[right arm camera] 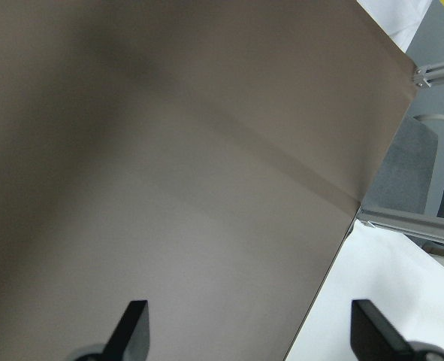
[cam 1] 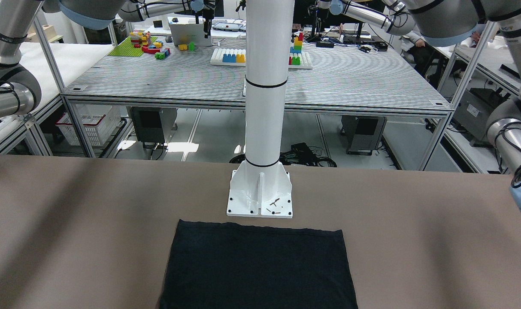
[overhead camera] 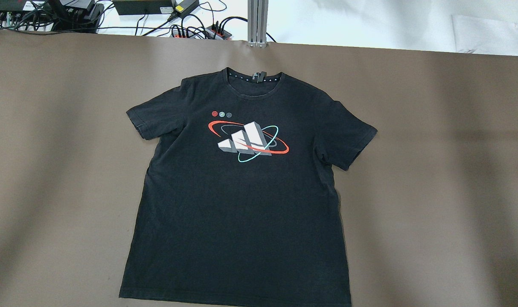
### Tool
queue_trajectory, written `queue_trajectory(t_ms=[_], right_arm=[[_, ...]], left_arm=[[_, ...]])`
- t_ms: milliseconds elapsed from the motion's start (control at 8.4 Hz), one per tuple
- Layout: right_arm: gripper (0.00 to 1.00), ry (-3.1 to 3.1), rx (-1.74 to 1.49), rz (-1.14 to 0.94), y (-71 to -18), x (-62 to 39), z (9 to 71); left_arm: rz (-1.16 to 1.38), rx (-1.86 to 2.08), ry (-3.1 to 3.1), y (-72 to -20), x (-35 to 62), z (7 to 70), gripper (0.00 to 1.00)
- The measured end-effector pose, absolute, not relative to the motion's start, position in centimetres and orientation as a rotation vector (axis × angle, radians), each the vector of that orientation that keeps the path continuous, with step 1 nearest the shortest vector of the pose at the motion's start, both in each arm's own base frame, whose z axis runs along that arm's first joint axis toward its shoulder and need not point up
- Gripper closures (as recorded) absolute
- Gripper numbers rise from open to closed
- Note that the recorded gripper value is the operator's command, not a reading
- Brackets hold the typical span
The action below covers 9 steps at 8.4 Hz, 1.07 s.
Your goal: Fold clothes
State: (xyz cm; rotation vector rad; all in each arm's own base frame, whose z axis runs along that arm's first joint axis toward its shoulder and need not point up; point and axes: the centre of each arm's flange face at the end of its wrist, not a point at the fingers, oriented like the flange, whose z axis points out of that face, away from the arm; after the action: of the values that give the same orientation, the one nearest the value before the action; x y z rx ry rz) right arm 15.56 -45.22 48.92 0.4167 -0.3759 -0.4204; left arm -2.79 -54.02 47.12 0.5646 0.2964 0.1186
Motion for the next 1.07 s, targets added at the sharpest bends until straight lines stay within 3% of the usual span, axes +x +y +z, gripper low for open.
queue_trajectory(t_ms=[1071], right_arm=[[0.06,-0.413,0.408,-0.425,-44.9,15.1,49.7]], left_arm=[[0.118,0.536,0.290,-52.0,-3.2,50.4,0.06]])
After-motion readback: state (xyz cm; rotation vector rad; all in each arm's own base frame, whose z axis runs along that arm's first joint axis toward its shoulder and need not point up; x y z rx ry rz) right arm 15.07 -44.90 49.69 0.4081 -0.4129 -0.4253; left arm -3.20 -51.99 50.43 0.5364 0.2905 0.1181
